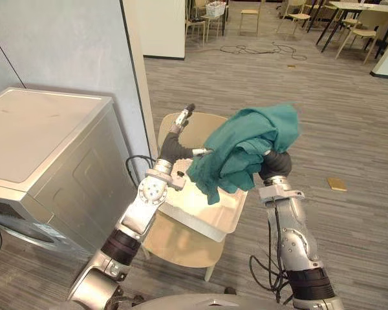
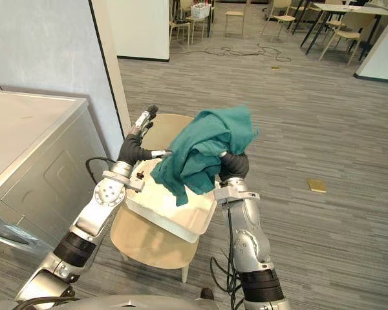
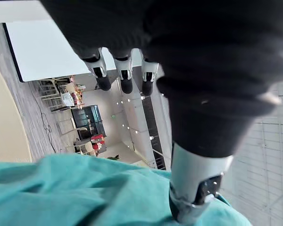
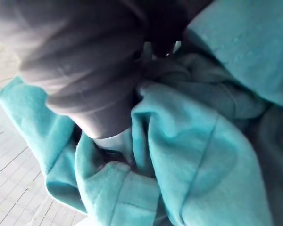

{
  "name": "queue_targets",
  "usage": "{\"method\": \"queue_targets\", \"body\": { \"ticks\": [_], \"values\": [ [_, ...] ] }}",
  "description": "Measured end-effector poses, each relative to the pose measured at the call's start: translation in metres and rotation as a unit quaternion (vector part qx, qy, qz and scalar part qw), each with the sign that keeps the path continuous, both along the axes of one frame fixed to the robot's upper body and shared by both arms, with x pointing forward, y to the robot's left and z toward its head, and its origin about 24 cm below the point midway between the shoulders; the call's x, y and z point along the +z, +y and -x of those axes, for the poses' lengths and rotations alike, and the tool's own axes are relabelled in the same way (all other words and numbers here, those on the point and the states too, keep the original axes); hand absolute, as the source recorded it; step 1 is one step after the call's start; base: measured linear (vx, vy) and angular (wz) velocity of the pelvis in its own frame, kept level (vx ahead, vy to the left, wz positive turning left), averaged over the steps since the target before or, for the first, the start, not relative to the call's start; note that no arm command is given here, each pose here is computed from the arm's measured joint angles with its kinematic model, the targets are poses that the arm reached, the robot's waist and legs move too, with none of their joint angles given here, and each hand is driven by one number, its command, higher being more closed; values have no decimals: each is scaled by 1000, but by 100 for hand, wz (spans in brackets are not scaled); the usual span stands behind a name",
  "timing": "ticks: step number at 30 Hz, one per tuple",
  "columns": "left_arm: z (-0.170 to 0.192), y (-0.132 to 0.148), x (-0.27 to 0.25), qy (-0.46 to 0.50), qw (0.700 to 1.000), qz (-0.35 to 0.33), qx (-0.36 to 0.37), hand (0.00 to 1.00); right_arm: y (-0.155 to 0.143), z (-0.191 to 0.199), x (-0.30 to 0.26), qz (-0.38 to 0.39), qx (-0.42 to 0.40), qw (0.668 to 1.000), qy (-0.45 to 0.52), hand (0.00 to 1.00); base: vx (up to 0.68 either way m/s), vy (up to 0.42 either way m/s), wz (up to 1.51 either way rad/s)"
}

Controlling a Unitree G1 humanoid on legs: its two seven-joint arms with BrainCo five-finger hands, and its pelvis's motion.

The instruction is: Pick up the laundry basket with both hands and put the clothes into the washing machine.

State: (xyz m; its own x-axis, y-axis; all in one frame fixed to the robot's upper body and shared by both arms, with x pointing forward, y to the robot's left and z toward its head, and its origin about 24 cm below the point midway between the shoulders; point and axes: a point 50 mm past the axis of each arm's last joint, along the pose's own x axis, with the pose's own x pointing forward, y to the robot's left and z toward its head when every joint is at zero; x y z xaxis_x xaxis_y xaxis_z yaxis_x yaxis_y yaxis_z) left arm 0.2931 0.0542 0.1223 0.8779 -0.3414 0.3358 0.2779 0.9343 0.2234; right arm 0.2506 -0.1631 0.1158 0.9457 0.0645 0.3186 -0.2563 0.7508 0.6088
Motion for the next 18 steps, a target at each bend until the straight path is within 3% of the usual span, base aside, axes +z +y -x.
{"method": "queue_targets", "body": {
  "ticks": [13,18],
  "values": [
    [-9,-32,-11,14,993,-92,-70,0,8,3,-5,-1,22,1000,15,100,0,0,0],
    [-6,-43,-29,25,980,-167,-106,0,8,4,-6,-1,21,1000,17,100,0,0,0]
  ]
}}
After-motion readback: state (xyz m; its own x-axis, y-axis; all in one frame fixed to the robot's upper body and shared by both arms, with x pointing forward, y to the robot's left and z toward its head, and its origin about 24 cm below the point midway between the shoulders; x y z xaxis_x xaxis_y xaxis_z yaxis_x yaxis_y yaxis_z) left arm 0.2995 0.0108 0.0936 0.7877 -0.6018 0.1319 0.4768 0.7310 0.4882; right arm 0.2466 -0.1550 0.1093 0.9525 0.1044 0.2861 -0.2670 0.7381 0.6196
